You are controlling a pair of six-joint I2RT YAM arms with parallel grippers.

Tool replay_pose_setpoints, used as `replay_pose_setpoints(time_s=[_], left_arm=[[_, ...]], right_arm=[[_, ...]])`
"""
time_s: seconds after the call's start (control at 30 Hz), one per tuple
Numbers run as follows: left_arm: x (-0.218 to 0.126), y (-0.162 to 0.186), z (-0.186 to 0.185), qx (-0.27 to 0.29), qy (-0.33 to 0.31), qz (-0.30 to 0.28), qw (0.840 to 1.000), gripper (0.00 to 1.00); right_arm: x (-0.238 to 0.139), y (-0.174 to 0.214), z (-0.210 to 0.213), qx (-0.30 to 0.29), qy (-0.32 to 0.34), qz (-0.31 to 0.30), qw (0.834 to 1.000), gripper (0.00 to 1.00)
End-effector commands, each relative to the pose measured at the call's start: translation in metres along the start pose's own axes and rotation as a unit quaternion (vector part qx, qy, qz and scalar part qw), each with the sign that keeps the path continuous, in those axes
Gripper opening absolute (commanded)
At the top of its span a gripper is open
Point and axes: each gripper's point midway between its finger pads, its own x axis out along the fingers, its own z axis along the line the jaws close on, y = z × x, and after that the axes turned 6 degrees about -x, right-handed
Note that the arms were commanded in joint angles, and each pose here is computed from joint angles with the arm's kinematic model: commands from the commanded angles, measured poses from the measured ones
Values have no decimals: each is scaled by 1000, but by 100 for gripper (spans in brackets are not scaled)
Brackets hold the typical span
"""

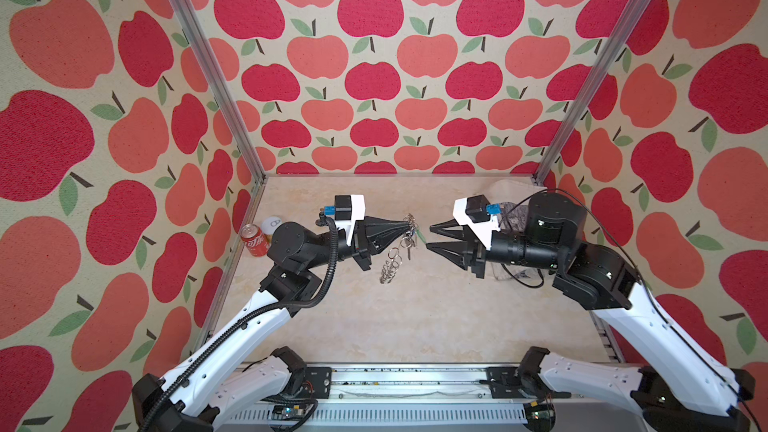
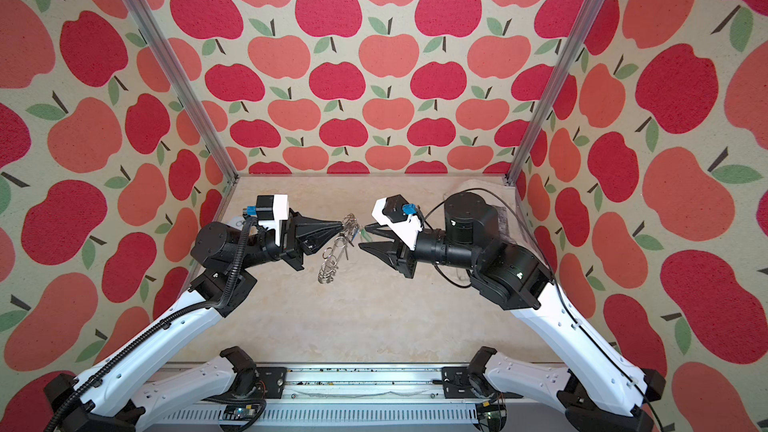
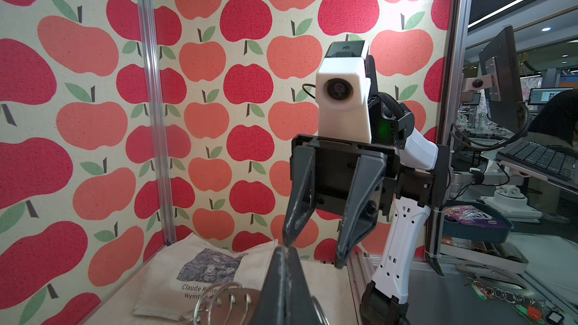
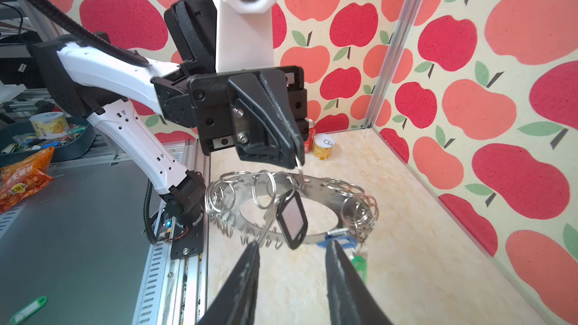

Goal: Put the keys on the keyring

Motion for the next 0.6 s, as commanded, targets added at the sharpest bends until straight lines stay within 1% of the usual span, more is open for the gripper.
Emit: replay_pose_setpoints(time_s=[0.0, 0.07, 0.3, 0.57], left_arm=[[-2, -19, -15, 24, 34, -31, 999, 0], [-2, -20, -16, 24, 37, -35, 998, 0], [-1, -21, -16, 22, 42, -36, 998, 0], [0, -20, -16, 23, 45, -34, 998, 0]], right_arm=[[-5, -14, 3, -12, -20, -18, 1000, 38], [-1, -19, 1, -10, -27, -25, 999, 36], [15, -24, 4, 2, -62, -45, 997, 25], [21, -25, 6, 10, -78, -53, 996, 21]])
